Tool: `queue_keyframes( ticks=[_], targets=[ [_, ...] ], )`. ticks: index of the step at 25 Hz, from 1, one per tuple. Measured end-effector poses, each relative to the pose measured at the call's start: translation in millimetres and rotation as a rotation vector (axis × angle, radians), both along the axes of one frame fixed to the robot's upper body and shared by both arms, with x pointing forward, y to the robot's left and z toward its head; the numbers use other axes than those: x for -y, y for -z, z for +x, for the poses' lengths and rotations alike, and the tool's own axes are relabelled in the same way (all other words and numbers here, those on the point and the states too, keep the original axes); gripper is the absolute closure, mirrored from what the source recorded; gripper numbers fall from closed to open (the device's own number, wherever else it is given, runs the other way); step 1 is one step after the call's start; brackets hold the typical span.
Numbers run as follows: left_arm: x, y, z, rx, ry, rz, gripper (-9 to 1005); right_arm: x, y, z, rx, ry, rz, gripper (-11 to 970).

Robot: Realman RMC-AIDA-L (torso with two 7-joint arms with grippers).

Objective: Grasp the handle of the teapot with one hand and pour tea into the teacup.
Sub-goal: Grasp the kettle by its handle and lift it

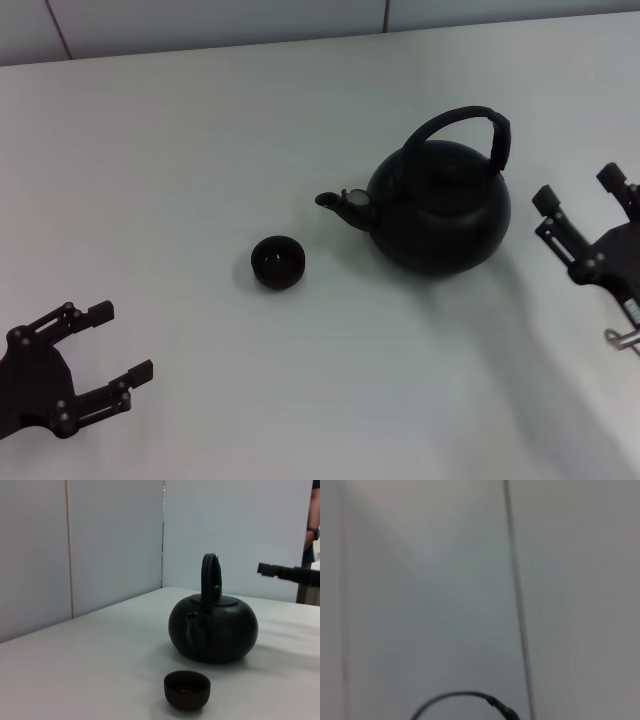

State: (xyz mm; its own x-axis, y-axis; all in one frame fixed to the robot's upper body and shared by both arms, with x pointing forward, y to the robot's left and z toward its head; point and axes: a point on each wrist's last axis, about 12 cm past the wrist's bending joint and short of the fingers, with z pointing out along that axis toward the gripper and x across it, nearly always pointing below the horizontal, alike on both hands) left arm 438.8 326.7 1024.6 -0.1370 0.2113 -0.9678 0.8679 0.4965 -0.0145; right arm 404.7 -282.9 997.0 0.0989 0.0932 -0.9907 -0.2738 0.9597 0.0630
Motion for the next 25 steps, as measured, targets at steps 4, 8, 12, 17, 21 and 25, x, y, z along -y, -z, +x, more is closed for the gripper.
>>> queue_keyframes(
  ticks=[4,8,12,17,21,25],
  targets=[
    [-0.5,-0.9,0.6,0.002,0.001,0.001,183,-10.7,3.4,-0.5,-0.016,0.031,-0.025,143],
    [-0.8,-1.2,0.5,0.003,0.002,0.001,183,-11.0,3.2,0.5,-0.017,0.033,-0.024,143],
    [-0.3,-0.8,0.0,0.001,0.002,-0.002,183,-10.7,2.6,4.2,-0.015,0.033,-0.028,142],
    [0.8,-0.4,-0.4,-0.001,0.004,-0.007,184,-11.3,1.0,21.7,-0.022,0.030,-0.041,142],
    [1.9,-0.2,-0.3,0.000,0.005,-0.010,184,-13.5,-0.5,36.9,-0.032,0.014,-0.054,142],
    [3.0,-0.2,0.0,0.003,0.005,-0.012,184,-17.7,-2.5,55.9,-0.045,-0.013,-0.082,142]
  ],
)
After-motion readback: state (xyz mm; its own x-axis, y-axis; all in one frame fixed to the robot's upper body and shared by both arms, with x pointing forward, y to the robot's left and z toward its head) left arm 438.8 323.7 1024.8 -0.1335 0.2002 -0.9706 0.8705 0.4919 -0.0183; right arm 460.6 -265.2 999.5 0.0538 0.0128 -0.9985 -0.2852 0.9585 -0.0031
